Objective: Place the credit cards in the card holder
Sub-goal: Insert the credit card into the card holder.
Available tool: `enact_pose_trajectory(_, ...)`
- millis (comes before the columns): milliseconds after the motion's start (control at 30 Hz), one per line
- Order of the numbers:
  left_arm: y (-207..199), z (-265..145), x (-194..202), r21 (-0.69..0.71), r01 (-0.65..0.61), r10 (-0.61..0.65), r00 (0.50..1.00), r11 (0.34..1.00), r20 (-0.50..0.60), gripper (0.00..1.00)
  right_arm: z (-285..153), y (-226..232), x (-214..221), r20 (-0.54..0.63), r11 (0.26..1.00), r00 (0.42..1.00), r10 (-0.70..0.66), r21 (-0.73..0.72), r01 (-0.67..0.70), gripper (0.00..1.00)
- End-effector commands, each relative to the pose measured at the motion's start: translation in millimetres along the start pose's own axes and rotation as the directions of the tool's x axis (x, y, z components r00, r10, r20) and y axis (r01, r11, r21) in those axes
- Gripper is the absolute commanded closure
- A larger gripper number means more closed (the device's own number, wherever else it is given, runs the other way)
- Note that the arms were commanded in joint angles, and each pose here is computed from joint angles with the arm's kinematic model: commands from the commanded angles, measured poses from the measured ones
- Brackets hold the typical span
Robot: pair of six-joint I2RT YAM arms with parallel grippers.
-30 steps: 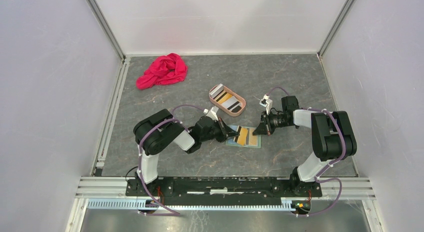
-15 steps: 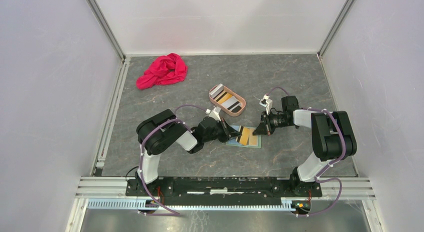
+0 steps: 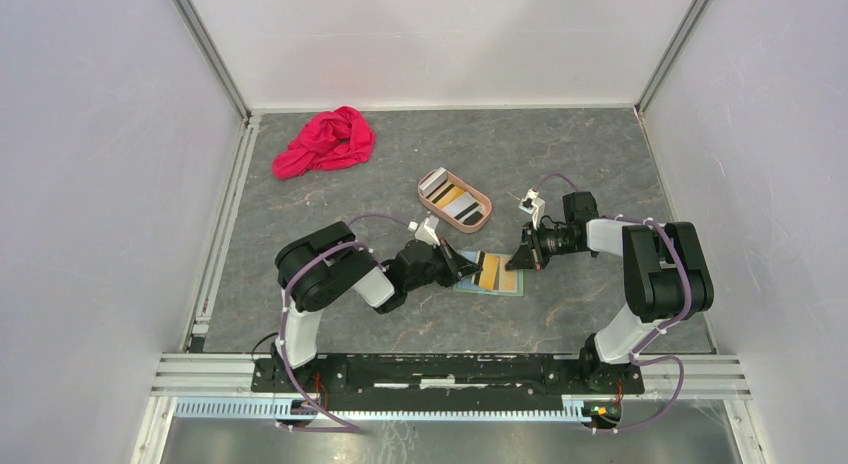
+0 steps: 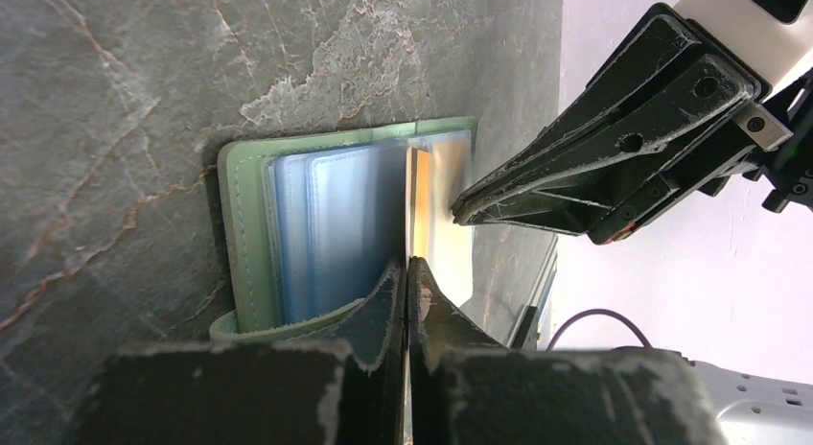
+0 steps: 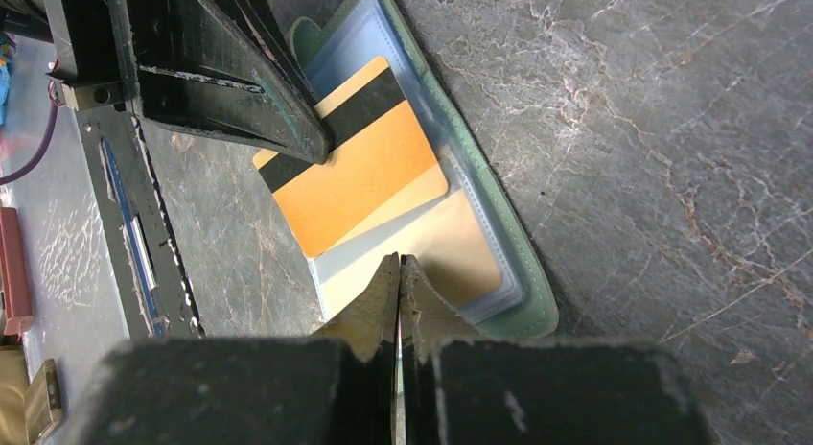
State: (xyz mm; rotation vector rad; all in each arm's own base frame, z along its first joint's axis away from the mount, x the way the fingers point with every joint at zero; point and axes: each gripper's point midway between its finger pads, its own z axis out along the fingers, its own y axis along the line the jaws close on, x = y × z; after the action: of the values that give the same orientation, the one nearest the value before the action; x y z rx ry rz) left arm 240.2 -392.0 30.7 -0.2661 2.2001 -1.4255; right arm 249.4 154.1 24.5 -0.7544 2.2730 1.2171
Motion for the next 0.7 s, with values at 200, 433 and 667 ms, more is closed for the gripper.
enact_pose_trajectory(200, 8, 6, -2, -0.023, -0.02, 0.021, 0.999, 1.0, 0.044, 0.98, 0, -5, -10, 0.007, 0.999, 0.999, -0.042, 0.018, 0.042, 1.0)
enact_pose_trajectory(433, 9, 10, 3, -0.019, -0.026, 0.027, 0.999, 0.999, 0.036, 0.98, 0, -5, -9, 0.007, 0.999, 0.999, -0.039, 0.016, 0.039, 1.0)
enact_pose_trajectory(667, 13, 11, 3, -0.043, -0.045, 0.048, 0.998, 0.998, 0.048, 0.98, 0, -4, -9, 0.008, 0.999, 0.999, -0.039, 0.015, 0.039, 1.0)
